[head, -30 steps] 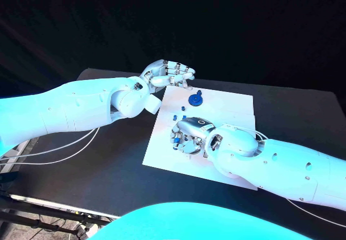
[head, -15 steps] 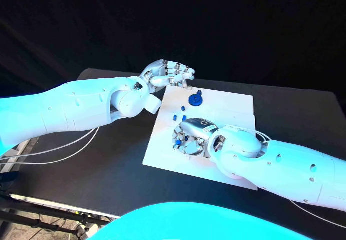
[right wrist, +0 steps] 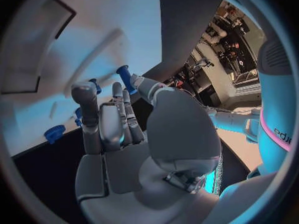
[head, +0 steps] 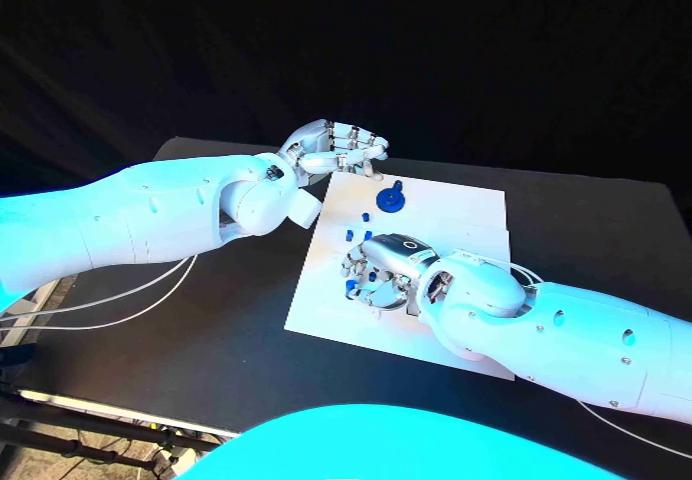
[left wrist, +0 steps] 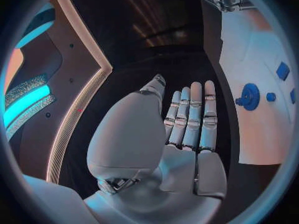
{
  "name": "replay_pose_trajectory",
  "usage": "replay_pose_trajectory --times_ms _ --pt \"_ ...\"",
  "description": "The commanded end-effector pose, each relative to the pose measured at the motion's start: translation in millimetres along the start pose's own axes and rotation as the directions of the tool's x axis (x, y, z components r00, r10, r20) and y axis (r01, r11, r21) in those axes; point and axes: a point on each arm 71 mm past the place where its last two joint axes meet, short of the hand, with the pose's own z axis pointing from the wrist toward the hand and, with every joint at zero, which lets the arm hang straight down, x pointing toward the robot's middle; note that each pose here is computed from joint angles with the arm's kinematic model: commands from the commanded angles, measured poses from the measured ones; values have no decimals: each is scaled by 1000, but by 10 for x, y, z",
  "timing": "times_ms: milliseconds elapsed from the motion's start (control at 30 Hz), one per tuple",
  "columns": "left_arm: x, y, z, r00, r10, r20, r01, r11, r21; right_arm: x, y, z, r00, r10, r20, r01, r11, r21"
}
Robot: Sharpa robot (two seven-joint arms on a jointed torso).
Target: Assemble the parts on the task board
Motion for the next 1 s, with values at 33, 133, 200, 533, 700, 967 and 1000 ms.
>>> replay_pose_trajectory --times_ms 33,133,200,533,700,967,1000 --pt "22 -10 5 1000 -6 -21 6 1000 5 -23 11 -5 999 6 38 -6 1000 -14" --pt "22 -9 5 1000 -6 -21 6 1000 5 -29 9 -13 999 8 46 -7 1000 -14" --pt "21 -9 5 1000 -6 -21 6 1000 4 -32 6 -22 999 9 49 -9 1000 -13" --pt "8 -7 0 1000 -5 -18 5 1000 2 -60 -49 -203 999 34 40 -34 999 -12" --pt "-16 -7 -13 1000 -2 -12 2 1000 1 -130 -104 -393 995 92 30 -91 995 -30" --pt "-39 -8 -25 1000 0 -6 0 1000 1 -377 -214 -737 972 210 106 -208 978 -34" --pt "-39 -7 -25 1000 0 -6 0 1000 1 -419 -238 -779 966 227 123 -225 974 -28"
